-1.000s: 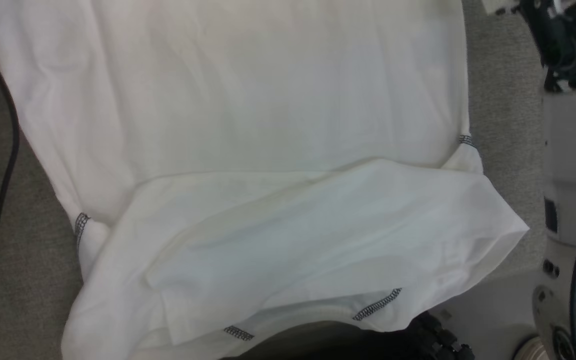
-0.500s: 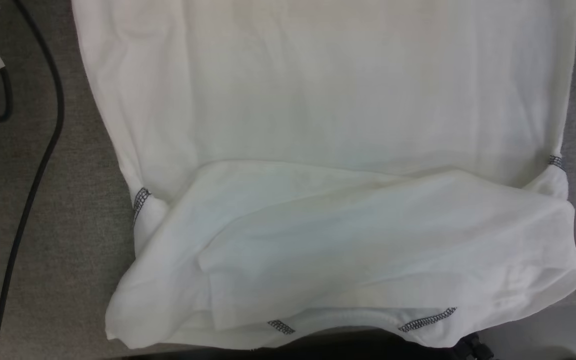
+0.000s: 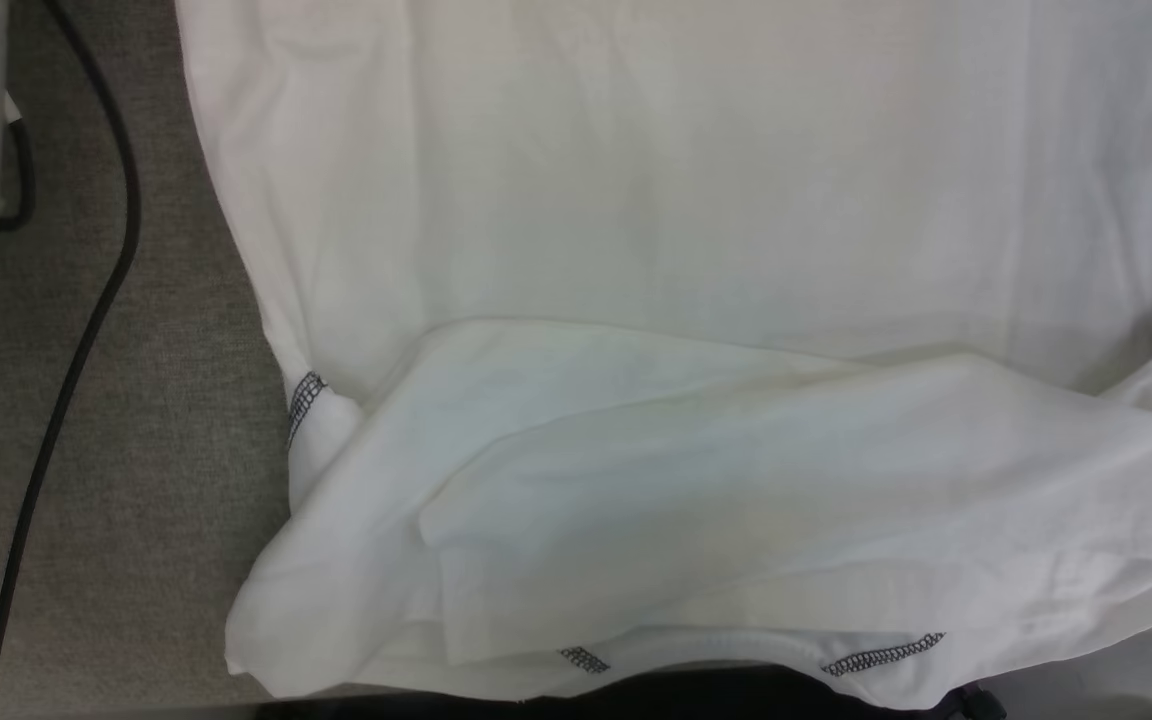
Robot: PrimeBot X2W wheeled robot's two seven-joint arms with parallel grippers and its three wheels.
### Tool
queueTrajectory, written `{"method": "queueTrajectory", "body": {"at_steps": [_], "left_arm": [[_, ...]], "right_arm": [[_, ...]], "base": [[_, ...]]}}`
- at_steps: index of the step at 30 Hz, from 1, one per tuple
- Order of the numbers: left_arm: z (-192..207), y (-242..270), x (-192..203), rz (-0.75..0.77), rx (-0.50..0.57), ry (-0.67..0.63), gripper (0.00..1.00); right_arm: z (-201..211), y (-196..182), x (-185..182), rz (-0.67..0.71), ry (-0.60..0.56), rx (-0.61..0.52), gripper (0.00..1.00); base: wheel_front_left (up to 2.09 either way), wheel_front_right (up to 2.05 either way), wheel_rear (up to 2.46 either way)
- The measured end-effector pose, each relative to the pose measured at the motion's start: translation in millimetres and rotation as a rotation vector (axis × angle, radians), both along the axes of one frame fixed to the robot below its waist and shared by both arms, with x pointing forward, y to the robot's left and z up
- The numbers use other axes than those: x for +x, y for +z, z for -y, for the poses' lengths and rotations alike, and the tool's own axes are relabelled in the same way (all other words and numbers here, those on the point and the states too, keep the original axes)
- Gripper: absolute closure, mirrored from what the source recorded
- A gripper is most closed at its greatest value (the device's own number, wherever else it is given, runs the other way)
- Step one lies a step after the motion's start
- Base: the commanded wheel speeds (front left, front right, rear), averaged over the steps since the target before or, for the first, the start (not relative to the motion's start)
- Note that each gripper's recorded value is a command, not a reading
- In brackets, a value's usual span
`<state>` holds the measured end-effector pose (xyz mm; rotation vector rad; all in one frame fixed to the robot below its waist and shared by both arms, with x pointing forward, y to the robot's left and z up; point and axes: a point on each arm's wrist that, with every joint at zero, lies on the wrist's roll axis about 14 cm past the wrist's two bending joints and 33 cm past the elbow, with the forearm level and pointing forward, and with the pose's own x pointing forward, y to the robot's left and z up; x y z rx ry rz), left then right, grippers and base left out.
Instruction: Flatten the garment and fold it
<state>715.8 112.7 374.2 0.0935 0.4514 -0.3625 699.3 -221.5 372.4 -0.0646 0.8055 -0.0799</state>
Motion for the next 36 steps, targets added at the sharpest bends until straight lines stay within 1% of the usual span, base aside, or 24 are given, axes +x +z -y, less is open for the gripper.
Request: {"method": "queueTrajectory", "body": {"at_steps": [4, 10, 14, 17, 22, 25, 28, 31, 36], "left_arm": [[-2.0, 15.2, 8.3, 0.093, -0.006, 0.013, 1.00], [-4.1, 68.9, 25.4, 0.349, -0.015, 0.030, 1.00], [-4.9, 104.7, 31.4, 0.502, -0.036, 0.044, 1.00], [-7.0, 124.5, 32.1, 0.587, -0.033, 0.057, 1.00], [-5.5, 142.1, 26.2, 0.623, -0.061, 0.051, 1.00], [-2.0, 144.6, 14.2, 0.611, -0.090, 0.019, 1.00], [1.1, 131.5, -6.8, 0.558, -0.101, -0.017, 1.00], [2.8, 120.6, -35.2, 0.507, -0.109, -0.048, 1.00], [0.3, 122.2, -82.5, 0.466, -0.148, -0.068, 1.00]], "right_arm": [[2.4, 18.5, 8.4, 0.125, 0.012, -0.026, 1.00], [7.0, 62.2, 23.0, 0.362, 0.029, -0.058, 1.00], [13.5, 81.4, 25.2, 0.456, 0.027, -0.074, 1.00], [14.7, 96.6, 26.0, 0.522, 0.037, -0.089, 1.00], [9.0, 114.2, 22.3, 0.574, 0.073, -0.090, 1.00], [3.9, 121.3, 13.5, 0.601, 0.108, -0.092, 1.00], [1.6, 119.5, -3.4, 0.603, 0.136, -0.078, 1.00], [-1.5, 115.0, -28.7, 0.589, 0.173, -0.067, 1.00], [-7.5, 120.0, -73.7, 0.593, 0.228, -0.036, 1.00]], "base": [[0.00, 0.00, 0.00], [0.00, 0.00, 0.00], [0.00, 0.00, 0.00], [0.00, 0.00, 0.00], [0.00, 0.00, 0.00], [0.00, 0.00, 0.00], [0.00, 0.00, 0.00], [0.00, 0.00, 0.00], [0.00, 0.00, 0.00]]}}
